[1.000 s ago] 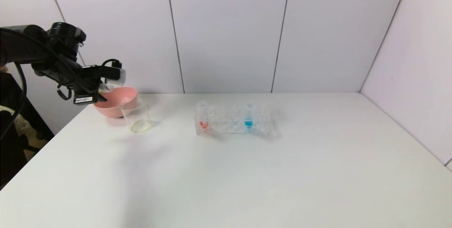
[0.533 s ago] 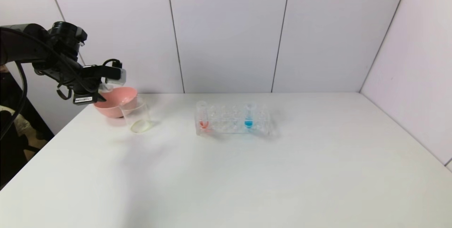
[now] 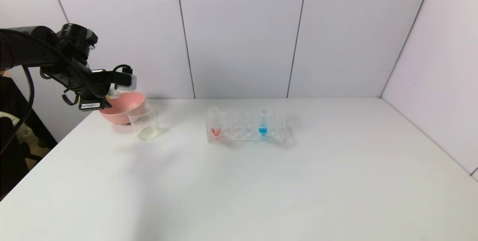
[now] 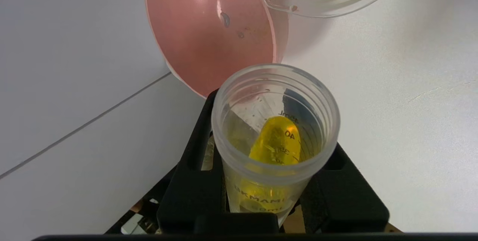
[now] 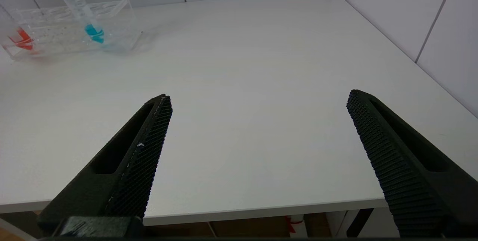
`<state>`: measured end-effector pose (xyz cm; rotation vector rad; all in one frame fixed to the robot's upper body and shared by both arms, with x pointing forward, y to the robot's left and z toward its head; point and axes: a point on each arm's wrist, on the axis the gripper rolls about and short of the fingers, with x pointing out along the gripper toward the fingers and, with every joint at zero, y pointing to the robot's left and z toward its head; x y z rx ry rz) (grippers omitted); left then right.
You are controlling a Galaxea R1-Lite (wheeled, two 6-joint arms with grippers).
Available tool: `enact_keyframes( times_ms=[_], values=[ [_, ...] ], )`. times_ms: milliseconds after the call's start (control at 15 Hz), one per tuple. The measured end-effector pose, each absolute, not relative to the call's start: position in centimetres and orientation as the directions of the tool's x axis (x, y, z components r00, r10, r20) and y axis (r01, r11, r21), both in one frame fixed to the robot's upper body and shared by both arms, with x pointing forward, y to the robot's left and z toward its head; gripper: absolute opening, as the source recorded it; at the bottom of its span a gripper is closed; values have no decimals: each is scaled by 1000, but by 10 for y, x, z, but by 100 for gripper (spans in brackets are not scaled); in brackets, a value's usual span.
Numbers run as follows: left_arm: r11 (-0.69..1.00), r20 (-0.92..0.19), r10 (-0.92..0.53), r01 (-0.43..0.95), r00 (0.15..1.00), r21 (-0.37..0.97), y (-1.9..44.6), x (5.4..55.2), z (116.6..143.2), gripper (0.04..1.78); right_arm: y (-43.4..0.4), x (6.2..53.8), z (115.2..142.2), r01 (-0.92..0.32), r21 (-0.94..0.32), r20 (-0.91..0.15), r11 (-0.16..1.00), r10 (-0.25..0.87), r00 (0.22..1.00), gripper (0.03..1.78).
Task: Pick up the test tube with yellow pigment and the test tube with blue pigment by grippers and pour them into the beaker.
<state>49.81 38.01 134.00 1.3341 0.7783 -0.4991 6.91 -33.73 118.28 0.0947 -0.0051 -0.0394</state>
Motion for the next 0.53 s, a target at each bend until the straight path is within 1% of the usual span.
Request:
enact_keyframes(
  times_ms=[267, 533],
  values=[
    [191, -749, 110, 726, 653, 661, 379, 501, 1337, 54, -337, 69, 1183, 39, 95, 3, 995, -40, 999, 171],
    [186, -750, 149, 727, 644, 661, 375, 502, 1336, 54, -337, 69, 1183, 40, 95, 3, 995, -40, 999, 171]
  ],
)
